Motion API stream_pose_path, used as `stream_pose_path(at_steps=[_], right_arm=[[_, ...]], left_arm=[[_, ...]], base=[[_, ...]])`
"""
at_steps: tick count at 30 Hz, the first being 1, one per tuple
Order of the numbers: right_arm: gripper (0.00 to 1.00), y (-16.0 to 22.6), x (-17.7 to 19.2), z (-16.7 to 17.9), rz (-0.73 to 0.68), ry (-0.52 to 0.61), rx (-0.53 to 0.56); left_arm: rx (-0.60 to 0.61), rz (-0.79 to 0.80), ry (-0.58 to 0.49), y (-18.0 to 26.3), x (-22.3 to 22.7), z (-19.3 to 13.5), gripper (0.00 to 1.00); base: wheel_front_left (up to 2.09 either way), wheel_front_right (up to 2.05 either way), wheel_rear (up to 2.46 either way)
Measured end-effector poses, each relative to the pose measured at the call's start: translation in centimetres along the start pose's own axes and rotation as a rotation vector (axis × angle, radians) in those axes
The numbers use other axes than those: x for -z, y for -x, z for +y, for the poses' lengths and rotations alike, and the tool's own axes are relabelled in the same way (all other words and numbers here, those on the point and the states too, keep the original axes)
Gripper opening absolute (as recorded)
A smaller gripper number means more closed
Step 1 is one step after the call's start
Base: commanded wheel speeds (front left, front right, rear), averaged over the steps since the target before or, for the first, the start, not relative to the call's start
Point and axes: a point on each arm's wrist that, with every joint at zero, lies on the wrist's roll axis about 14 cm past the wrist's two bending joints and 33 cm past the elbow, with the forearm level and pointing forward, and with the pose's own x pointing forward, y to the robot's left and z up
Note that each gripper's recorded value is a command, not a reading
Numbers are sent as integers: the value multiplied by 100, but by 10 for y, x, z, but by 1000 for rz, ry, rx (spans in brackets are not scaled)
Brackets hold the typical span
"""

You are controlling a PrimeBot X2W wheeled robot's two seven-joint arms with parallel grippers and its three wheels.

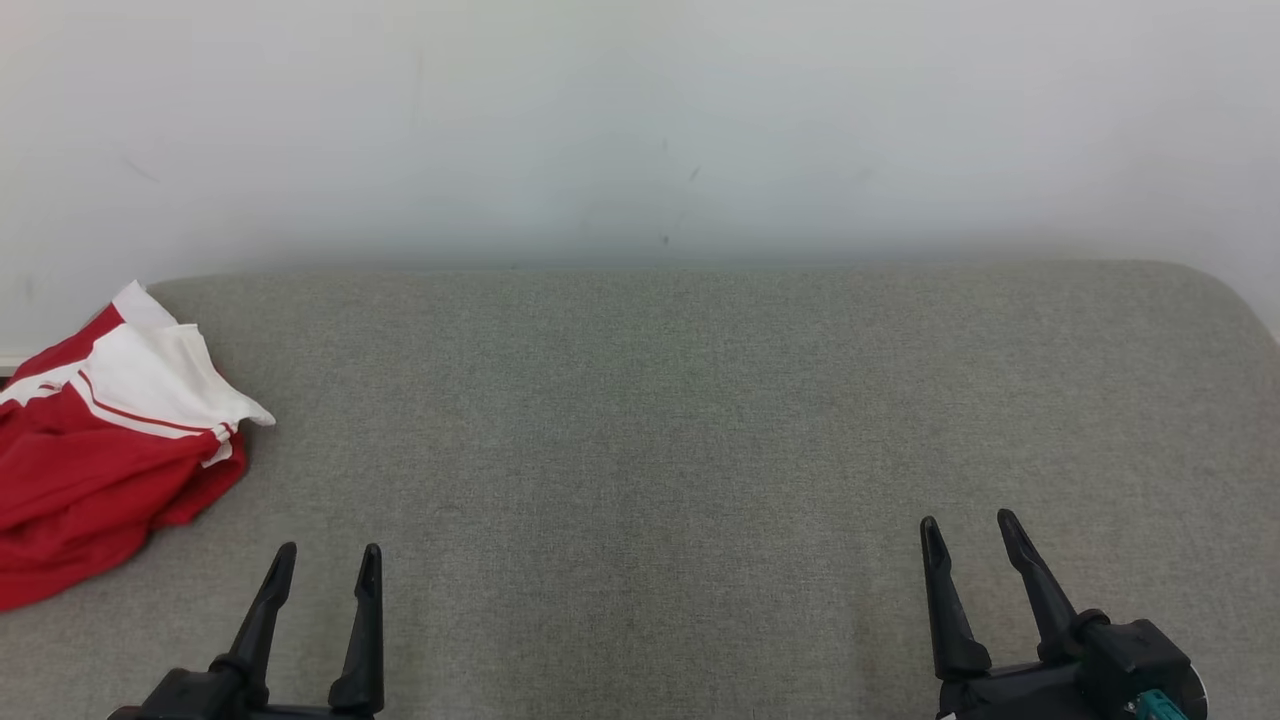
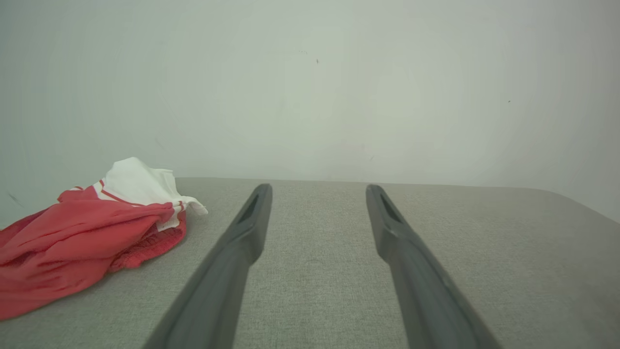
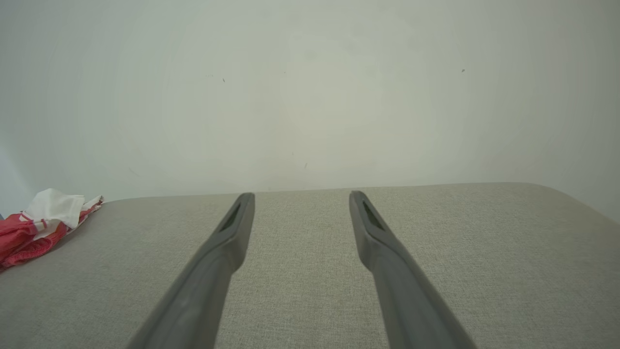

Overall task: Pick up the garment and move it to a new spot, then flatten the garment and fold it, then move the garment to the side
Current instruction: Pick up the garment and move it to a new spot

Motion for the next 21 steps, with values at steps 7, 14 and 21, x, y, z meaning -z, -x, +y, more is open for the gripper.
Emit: stream_pose_path(at_steps=[7,14,21], right_arm=[[100,-2,3,4,7,-4,-12],[100,-10,11,20,28,-13,-64],[100,-24,23,51,58,-28,-160]], left_arm=[[-23,2,-9,3,0,8,100],[-78,4,-30,13,-2,27,100],[-200,7,-74,38,-8,65,100]], base=[[0,0,0],[0,0,0],[0,0,0]])
